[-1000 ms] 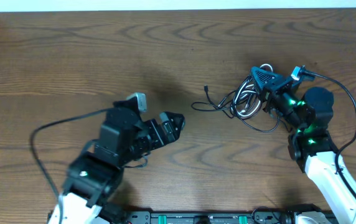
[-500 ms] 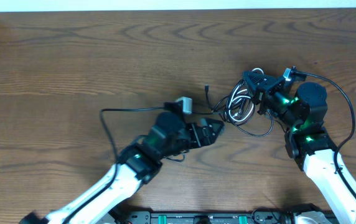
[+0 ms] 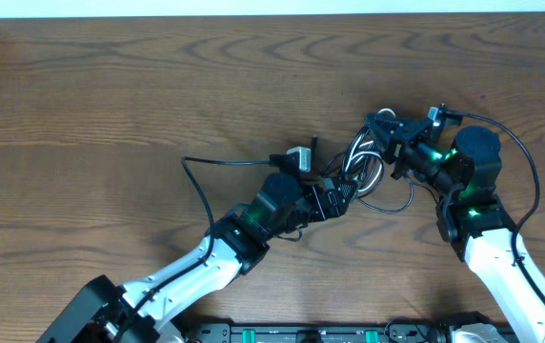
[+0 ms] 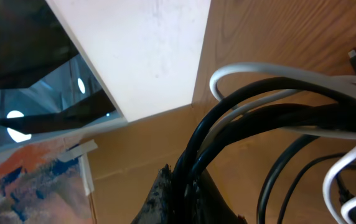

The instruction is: Untangle cables

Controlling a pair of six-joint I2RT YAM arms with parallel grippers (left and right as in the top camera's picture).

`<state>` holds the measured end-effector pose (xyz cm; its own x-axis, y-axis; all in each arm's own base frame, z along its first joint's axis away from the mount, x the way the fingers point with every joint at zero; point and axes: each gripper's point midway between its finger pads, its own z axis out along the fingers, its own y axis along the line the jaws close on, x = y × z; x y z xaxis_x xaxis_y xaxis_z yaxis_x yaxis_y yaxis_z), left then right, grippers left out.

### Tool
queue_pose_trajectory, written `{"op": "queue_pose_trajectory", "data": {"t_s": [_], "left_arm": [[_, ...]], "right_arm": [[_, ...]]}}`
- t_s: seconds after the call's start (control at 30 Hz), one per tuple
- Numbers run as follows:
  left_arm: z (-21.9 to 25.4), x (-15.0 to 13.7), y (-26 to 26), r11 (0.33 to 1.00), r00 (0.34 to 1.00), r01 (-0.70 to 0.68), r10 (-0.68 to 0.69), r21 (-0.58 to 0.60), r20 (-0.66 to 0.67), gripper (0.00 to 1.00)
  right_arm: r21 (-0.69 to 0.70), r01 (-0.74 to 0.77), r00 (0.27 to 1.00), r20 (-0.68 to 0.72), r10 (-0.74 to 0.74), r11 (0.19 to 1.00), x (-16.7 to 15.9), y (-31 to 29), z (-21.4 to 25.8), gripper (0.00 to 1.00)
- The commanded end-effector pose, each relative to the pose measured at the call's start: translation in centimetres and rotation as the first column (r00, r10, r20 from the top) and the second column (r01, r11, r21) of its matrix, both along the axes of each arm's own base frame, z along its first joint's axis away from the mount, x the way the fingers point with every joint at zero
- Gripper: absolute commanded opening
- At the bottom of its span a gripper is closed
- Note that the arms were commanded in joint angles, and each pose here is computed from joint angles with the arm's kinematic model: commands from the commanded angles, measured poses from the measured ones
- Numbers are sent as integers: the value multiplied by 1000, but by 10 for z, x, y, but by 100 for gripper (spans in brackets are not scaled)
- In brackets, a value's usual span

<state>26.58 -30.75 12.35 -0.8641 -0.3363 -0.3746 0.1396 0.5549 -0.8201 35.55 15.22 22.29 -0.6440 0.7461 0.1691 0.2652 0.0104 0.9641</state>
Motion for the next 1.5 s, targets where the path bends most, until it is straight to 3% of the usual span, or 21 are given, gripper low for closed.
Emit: {"op": "queue_pose_trajectory", "data": {"t_s": [0.0, 0.13, 0.23, 0.47, 0.57, 0.67, 0.7, 0.9, 1.03, 1.17, 1.3, 1.4, 1.47], "left_arm": [[0, 13, 4, 998, 997, -67, 66, 16, 45, 92], [1, 19, 4, 995, 993, -93, 92, 18, 77, 88], [-7, 16, -1, 996, 994, -83, 81, 29, 70, 73], [-23, 7, -10, 997, 998, -53, 50, 57, 46, 51], [-19, 9, -11, 997, 997, -55, 52, 46, 57, 37], [-19, 12, -8, 996, 995, -77, 74, 50, 67, 11], [-19, 14, -7, 995, 994, -86, 83, 53, 69, 8], [-20, 14, -6, 994, 994, -92, 87, 61, 67, 8], [-32, 11, 3, 990, 995, -93, 91, 110, 26, 8], [-41, 7, 16, 989, 996, -63, 71, 132, -53, 8], [-35, 10, 29, 996, 995, -14, 23, 92, -98, 8], [-29, 11, 35, 998, 993, 51, -46, 42, -112, 7], [-26, 10, 39, 995, 988, 101, -99, 14, -120, 8]], "right_arm": [[40, -64, 998, 12, 63, 997, -5, 12, 15, 2], [57, -92, 996, 3, 92, 994, -9, 16, 16, 1], [62, -93, 996, -2, 94, 994, -9, 16, 16, 2], [81, -115, 993, -4, 115, 990, -13, 24, 19, 1], [89, -136, 990, -8, 138, 987, -16, 28, 20, 2], [89, -151, 988, -8, 152, 985, -19, 32, 20, 2], [90, -157, 987, -8, 158, 984, -20, 33, 20, 2], [56, -169, 986, 25, 168, 984, -20, 33, 20, 3], [-40, -150, 982, 105, 154, 988, -15, 29, 19, 8], [-219, -109, 955, 248, 163, 970, -8, 22, 18, 27], [-404, -109, 881, 385, 277, 908, -10, 25, 17, 48], [-478, -131, 851, 395, 346, 869, -16, 27, 8, 69], [-525, -149, 858, 353, 374, 838, -19, 25, -7, 75]]}}
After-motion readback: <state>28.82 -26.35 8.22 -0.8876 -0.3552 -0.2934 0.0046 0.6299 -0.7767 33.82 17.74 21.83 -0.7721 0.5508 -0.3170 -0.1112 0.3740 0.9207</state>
